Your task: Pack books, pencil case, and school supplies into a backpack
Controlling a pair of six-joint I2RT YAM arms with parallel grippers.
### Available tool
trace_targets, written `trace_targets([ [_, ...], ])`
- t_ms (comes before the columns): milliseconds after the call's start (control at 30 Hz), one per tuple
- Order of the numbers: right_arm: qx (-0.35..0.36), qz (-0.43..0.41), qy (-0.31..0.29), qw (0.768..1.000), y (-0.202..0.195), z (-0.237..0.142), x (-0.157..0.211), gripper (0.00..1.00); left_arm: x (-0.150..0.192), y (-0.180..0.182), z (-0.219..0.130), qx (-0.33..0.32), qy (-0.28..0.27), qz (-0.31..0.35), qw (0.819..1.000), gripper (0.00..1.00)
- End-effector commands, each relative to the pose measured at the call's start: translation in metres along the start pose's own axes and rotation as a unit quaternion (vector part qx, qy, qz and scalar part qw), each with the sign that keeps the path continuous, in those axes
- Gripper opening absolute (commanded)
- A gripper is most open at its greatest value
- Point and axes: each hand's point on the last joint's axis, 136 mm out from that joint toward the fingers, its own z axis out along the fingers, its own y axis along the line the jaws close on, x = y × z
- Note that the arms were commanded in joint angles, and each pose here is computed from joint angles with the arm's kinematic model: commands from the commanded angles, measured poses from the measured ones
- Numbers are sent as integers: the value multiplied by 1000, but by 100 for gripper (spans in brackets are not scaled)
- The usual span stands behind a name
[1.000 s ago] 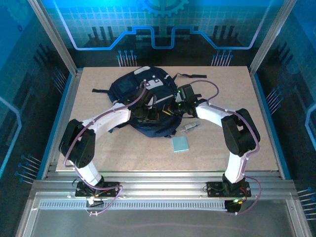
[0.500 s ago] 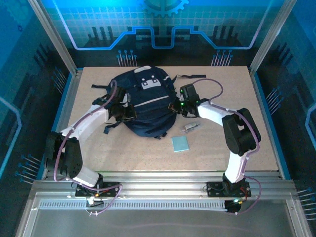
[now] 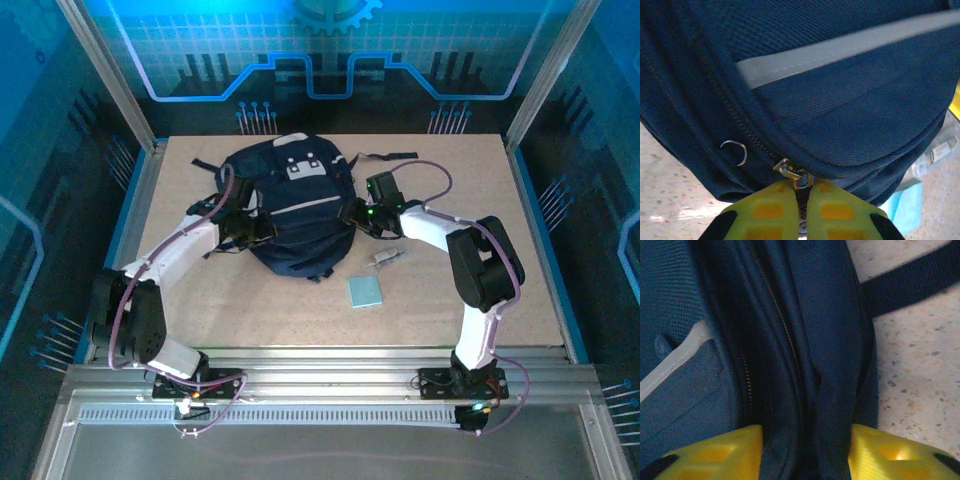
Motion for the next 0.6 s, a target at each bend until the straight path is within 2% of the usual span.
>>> trace_targets([
  [0, -64, -24, -8, 998, 42, -8, -10, 58, 14, -25, 3, 40, 21, 9, 999, 0],
  [267, -93, 7, 19, 995, 45, 12, -3, 60, 29, -36, 10, 43, 44, 21, 998, 0],
  [367, -71, 9, 17, 997, 34, 11, -2, 60, 31, -38, 12, 51, 48, 18, 997, 0],
  [400, -64, 7, 21, 998, 31, 12, -1, 51, 30, -40, 12, 54, 47, 19, 997, 0],
  [433, -61, 9, 27, 998, 28, 15, 2, 30, 28, -40, 12, 56, 45, 19, 997, 0],
  [500, -56, 16, 27, 998, 21, 16, 2, 1, 24, -39, 10, 52, 38, 20, 998, 0],
  [567, -53, 26, 20, 998, 11, 13, -1, 0, 19, -32, 8, 46, 34, 16, 998, 0],
])
